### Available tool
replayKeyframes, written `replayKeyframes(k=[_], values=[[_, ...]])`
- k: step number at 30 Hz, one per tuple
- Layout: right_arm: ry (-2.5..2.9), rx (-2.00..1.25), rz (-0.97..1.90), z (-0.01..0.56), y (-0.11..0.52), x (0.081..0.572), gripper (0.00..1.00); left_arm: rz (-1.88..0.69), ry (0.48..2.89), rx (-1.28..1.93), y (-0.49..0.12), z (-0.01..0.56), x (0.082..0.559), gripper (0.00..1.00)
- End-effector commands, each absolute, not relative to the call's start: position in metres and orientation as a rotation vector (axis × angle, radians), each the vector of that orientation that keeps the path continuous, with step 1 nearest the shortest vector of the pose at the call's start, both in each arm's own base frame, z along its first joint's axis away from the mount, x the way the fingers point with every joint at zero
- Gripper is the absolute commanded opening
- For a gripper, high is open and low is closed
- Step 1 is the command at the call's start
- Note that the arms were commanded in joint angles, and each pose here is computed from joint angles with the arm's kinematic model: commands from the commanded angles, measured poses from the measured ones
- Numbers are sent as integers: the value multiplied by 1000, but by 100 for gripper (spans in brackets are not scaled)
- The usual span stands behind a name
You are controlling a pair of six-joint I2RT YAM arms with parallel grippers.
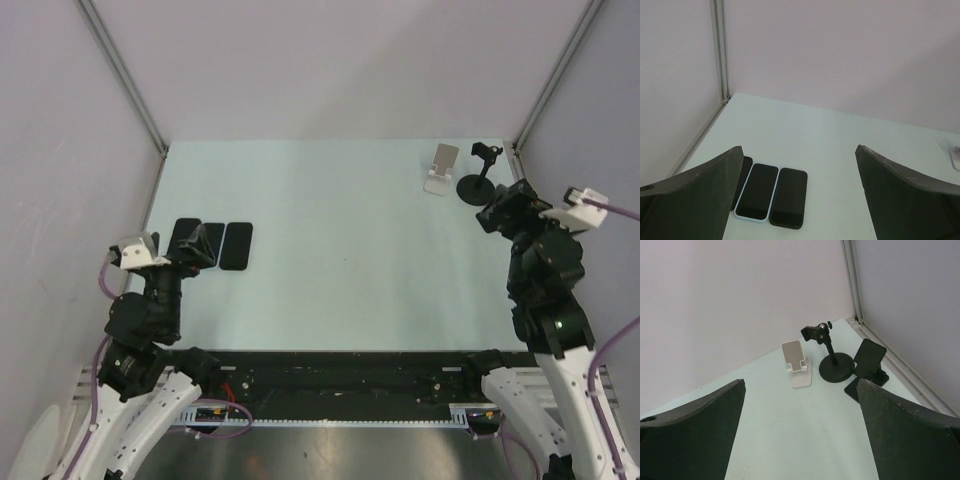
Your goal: Remove the phone from the phone stand
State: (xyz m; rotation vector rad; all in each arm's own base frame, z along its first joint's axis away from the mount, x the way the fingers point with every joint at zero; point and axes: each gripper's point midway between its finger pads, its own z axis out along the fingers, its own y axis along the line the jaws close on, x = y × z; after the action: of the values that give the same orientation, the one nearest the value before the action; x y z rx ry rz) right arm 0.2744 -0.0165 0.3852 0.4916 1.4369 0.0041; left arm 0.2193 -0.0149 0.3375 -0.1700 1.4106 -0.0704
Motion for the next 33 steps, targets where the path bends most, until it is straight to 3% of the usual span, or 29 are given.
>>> replayKeyframes(k=[1, 10, 15, 33], values=[[1447, 481, -15, 369, -28, 237, 100, -57, 1335, -281, 7, 346, 205, 100], [1303, 489, -24, 348, -51, 178, 100, -166, 1205, -358, 21, 346, 175, 100], [1312, 481, -62, 324, -54, 181, 100, -149, 1178, -365, 25, 332, 173, 100], [1277, 494, -84, 319, -60, 181, 100, -97, 1259, -267, 9, 328, 199, 100]])
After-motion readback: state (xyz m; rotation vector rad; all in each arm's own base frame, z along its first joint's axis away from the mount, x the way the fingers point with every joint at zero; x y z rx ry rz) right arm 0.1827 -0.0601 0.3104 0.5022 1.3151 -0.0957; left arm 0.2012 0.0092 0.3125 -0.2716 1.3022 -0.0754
